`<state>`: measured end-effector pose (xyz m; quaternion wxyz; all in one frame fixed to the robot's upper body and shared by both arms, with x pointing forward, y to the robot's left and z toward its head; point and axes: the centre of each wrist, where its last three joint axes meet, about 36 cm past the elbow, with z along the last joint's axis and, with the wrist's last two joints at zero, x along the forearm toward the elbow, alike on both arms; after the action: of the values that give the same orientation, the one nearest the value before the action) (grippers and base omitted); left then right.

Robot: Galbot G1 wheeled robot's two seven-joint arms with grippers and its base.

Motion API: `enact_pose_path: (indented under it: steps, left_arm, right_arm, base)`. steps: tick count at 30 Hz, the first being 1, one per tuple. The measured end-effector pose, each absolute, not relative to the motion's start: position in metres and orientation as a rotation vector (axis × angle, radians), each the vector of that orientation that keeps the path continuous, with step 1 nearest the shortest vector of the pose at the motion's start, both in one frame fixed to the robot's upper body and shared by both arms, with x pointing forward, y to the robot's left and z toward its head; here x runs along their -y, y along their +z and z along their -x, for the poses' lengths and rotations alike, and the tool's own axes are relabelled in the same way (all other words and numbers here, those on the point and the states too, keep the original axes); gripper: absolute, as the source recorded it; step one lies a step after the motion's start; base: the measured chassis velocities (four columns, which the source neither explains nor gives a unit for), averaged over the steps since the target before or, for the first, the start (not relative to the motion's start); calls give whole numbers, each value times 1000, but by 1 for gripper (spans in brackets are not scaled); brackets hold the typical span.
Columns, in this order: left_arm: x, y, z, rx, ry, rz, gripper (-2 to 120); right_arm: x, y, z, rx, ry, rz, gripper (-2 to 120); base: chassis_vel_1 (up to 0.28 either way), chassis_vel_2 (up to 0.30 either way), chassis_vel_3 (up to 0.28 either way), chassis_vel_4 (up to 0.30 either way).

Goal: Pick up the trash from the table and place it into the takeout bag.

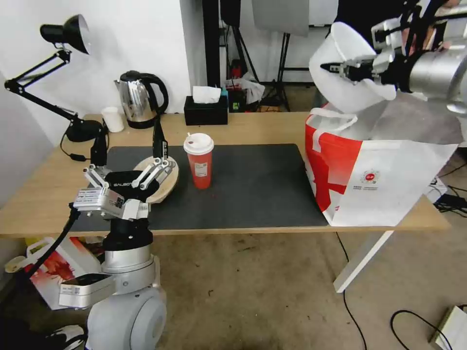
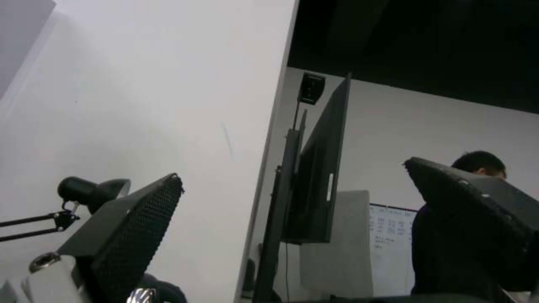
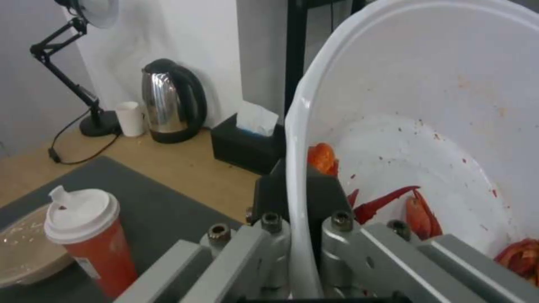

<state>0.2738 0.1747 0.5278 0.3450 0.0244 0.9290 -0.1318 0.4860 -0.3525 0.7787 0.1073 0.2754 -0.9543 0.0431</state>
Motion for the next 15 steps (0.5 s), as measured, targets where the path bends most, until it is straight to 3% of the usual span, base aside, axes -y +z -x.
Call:
enact_pose_path:
  steps: [15]
  left_arm:
    - [-175, 530, -271, -2411, -344, -65, 100]
  right_arm:
    - [373, 753, -470, 2795, 69, -743, 0]
  base:
    - [0, 0, 0, 0]
